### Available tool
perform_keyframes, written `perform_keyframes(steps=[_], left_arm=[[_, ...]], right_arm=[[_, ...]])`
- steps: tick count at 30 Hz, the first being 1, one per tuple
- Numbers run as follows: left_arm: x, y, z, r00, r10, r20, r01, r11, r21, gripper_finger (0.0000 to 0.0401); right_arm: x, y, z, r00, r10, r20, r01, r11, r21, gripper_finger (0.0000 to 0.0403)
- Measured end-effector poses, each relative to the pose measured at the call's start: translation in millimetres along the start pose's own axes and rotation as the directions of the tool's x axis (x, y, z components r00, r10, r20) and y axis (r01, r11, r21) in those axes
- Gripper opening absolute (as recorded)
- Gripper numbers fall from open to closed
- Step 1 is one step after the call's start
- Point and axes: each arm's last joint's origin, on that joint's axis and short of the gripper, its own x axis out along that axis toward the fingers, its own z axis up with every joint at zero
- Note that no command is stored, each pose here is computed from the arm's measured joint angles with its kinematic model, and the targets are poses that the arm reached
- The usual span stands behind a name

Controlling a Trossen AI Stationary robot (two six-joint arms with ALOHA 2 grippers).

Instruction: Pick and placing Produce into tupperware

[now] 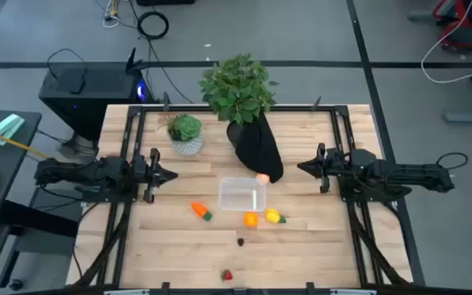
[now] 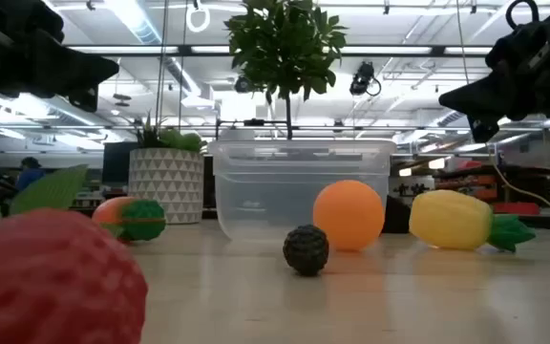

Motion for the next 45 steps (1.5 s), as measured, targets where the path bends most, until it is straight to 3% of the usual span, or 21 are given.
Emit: perform_keyframes(steps=[45], left_arm=[[0.0,0.0,0.0,1.0,0.0,0.0,0.0,1.0,0.0,0.0035]], right_arm=[[0.0,0.0,-0.1,1.0,0.0,-0.001,0.0,1.0,0.0,0.0013]])
